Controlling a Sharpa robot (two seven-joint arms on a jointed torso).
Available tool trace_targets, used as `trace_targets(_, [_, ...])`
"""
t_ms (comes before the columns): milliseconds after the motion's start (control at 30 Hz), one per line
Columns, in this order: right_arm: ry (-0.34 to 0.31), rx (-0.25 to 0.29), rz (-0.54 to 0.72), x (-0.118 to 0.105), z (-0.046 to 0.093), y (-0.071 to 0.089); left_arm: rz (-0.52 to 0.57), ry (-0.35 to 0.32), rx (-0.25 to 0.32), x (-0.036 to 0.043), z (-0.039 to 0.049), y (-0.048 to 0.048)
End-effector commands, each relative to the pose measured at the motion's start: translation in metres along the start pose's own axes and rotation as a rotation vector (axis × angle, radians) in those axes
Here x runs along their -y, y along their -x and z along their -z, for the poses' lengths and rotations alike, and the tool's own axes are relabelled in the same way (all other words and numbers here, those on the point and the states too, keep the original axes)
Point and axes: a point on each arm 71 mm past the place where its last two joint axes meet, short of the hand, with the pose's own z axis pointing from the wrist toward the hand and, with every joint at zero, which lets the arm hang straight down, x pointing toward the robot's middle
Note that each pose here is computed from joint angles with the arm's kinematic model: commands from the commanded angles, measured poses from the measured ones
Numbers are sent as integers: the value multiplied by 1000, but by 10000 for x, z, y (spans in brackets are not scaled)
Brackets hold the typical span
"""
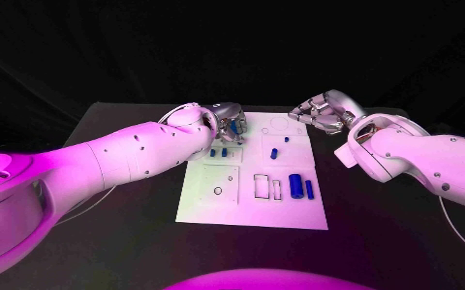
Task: Assemble the parts on the task board
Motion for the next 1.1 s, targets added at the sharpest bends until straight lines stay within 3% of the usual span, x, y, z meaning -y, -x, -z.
trace_targets(33, [13,-3,5,-10,-1,-9,-68,20,-72,-20,-17,-52])
trace_targets(667, [15,-4,4,-18,-5,-17,-72,47,-87,-48,-98,-83])
trace_targets(1100, [17,-8,4,-25,-7,-25,-52,28,-83,-9,-127,-121])
